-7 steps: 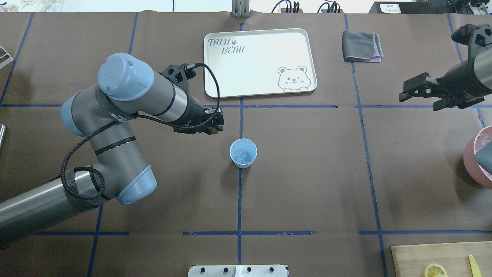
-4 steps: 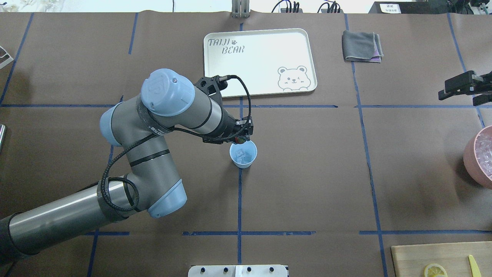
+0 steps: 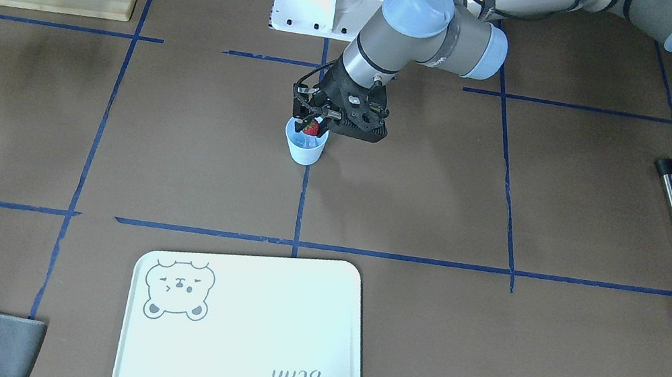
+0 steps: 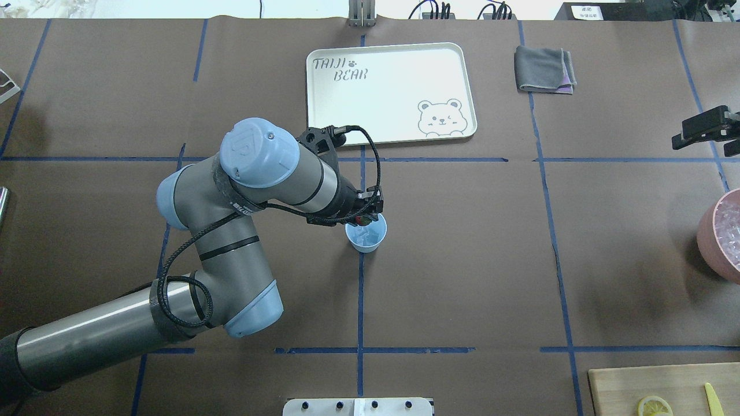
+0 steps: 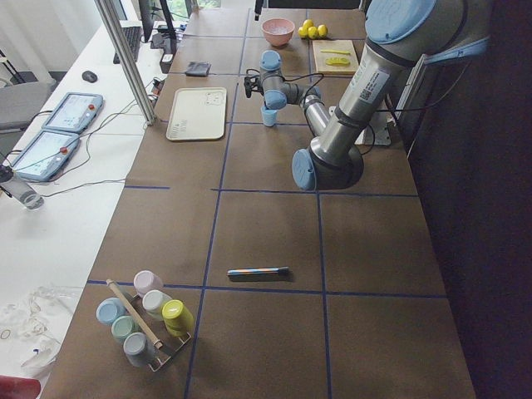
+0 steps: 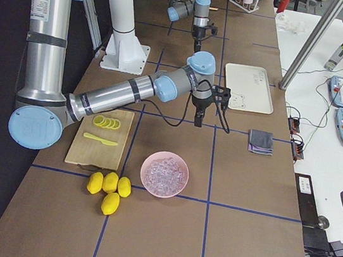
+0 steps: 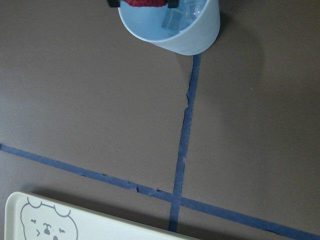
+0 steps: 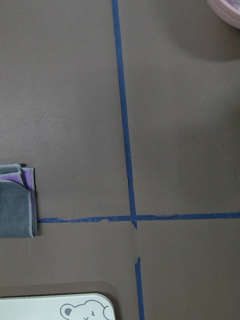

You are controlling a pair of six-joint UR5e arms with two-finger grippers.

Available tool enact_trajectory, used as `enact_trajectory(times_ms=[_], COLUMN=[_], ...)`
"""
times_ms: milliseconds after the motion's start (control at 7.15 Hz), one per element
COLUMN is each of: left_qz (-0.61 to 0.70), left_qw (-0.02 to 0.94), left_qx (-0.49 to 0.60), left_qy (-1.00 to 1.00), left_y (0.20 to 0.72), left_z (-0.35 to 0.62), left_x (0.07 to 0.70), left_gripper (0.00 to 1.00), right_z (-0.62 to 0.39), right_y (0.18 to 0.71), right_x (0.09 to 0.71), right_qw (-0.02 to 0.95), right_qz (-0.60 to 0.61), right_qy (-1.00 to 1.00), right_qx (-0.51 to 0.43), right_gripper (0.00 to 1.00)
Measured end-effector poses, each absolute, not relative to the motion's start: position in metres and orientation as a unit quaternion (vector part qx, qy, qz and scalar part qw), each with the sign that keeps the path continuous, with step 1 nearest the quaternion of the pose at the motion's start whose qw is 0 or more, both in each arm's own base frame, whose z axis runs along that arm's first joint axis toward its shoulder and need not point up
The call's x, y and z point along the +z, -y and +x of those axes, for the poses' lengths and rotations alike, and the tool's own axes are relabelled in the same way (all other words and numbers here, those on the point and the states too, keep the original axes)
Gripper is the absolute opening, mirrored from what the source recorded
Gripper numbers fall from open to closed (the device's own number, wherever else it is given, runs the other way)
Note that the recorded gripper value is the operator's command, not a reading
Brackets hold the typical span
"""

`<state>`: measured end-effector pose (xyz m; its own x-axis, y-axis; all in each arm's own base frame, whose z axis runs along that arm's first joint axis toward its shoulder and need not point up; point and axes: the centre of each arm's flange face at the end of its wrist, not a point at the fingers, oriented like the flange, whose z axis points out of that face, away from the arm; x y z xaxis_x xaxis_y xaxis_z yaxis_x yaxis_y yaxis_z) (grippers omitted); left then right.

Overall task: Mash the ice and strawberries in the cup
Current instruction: 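Open the left gripper to drop the strawberry into the cup, then move the left gripper away from the cup toward the table edge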

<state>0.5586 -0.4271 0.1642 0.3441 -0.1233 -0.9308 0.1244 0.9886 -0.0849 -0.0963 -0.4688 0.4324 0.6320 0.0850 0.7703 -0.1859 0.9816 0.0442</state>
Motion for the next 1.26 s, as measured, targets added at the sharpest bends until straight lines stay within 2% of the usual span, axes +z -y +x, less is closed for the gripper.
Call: enact_trajectory(times_ms=[559,839,1258], left_qz=[0.012,0.047,0.105], left_qw=[0.819,0.843,0.909], left_qx=[-0.082,-0.079,0.010], left_qy=[-0.568,-0.530,-0.403], left_y=[0.436,0.457,0.482], left_z=[0.525,0.460,0.337], left_x=[0.179,0.219,0.299], left_gripper=[0.89,0.89,0.90], right_z=[-0.090,-0.071,-0.050], right_y=[0.471,0.478,0.486], right_x=[0.442,0.458,0.479], right_qw=[0.903,0.906,0.907], right_qz=[0.058,0.064,0.065], right_qy=[0.419,0.414,0.413], right_qx=[0.078,0.070,0.060], right_gripper=[1.00,1.00,1.00])
